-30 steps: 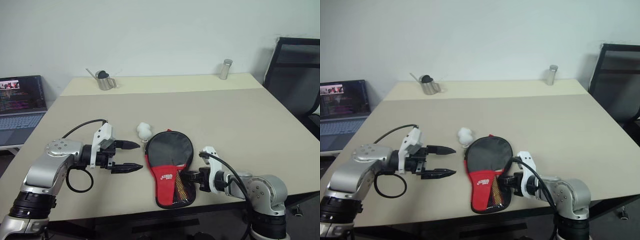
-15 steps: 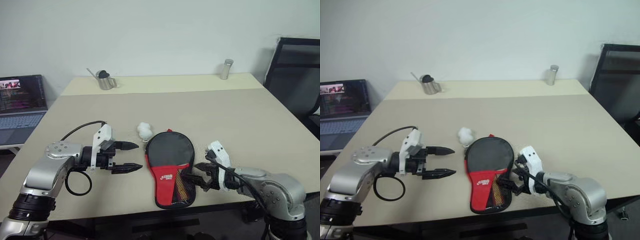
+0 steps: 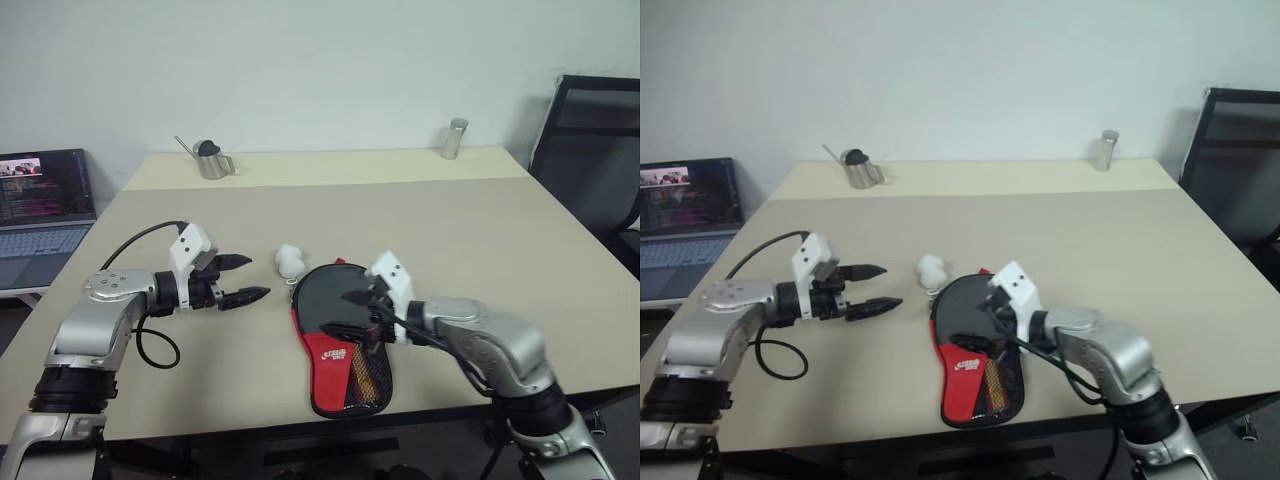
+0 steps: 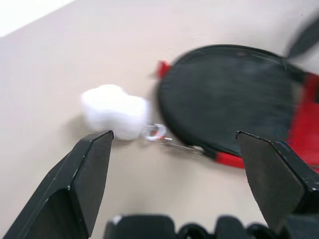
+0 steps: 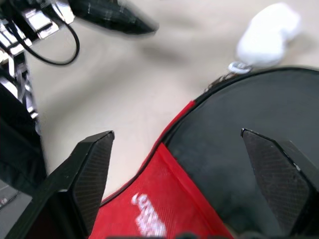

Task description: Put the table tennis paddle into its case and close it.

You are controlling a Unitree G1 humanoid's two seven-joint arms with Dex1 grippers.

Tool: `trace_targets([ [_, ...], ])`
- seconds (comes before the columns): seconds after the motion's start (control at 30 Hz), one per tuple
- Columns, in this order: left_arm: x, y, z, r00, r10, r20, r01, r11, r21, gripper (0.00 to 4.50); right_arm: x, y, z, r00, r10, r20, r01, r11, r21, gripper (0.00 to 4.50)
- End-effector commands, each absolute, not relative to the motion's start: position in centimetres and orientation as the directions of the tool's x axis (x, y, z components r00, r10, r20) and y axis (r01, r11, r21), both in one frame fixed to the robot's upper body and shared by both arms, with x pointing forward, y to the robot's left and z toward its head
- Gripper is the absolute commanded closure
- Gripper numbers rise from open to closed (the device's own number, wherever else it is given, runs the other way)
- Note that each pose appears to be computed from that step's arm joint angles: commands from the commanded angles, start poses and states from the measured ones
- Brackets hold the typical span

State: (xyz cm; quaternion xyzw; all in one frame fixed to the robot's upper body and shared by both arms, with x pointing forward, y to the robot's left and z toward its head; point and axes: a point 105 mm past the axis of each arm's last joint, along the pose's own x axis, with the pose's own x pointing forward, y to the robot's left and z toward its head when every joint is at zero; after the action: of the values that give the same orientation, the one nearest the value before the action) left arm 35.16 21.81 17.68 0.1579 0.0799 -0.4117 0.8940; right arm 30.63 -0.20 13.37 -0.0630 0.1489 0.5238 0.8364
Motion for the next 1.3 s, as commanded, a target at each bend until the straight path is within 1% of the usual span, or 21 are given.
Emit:
trace_targets([
  [0.03,36.2,22.0,18.4,0.691,-0.675,-0.257,0.723,0.648,0.242,0.19,31.5,0.3,13.0,0.445,0.839,-0.313,-0.892,0.445,-0.073,0.03],
  [0.07,36.6,22.0,18.3,0.696,-0.668,-0.262,0.717,0.657,0.232,0.19,31.5,0.4,12.8,0.445,0.839,-0.312,-0.892,0.445,-0.076,0.03],
  [0.1,37.1,22.1,18.2,0.713,-0.651,-0.262,0.701,0.673,0.235,0.10,31.5,0.5,12.8,0.448,0.840,-0.307,-0.891,0.449,-0.069,0.01],
  [0.17,38.2,22.0,18.1,0.735,-0.628,-0.255,0.677,0.702,0.221,0.10,31.4,0.7,12.8,0.447,0.844,-0.297,-0.891,0.451,-0.060,0.01],
  [0.37,42.6,21.3,18.1,0.826,-0.522,-0.212,0.558,0.810,0.180,0.10,31.4,1.0,12.5,0.451,0.842,-0.298,-0.889,0.453,-0.065,0.01],
  [0.47,43.9,20.1,17.5,0.818,-0.524,-0.235,0.562,0.815,0.139,0.10,31.5,1.0,12.4,0.453,0.840,-0.300,-0.888,0.454,-0.069,0.01],
  [0.6,44.5,18.5,16.2,0.772,-0.561,-0.300,0.615,0.778,0.128,0.10,31.5,1.1,12.4,0.456,0.837,-0.303,-0.887,0.456,-0.076,0.01],
  [0.73,44.6,17.1,15.4,0.724,-0.591,-0.356,0.663,0.738,0.124,0.10,31.6,1.1,12.5,0.467,0.831,-0.303,-0.881,0.465,-0.085,0.01],
  [1.03,44.8,16.0,14.3,0.706,-0.583,-0.403,0.679,0.719,0.149,0.10,31.8,1.1,12.7,0.492,0.819,-0.295,-0.868,0.487,-0.095,0.01],
  [1.13,44.5,15.9,13.4,0.693,-0.584,-0.423,0.687,0.712,0.144,0.64,31.9,1.1,12.8,0.502,0.814,-0.293,-0.863,0.496,-0.099,0.00],
  [1.3,44.3,15.9,12.5,0.688,-0.582,-0.433,0.685,0.718,0.124,2.44,31.8,1.3,12.8,0.504,0.813,-0.292,-0.862,0.497,-0.104,0.00],
])
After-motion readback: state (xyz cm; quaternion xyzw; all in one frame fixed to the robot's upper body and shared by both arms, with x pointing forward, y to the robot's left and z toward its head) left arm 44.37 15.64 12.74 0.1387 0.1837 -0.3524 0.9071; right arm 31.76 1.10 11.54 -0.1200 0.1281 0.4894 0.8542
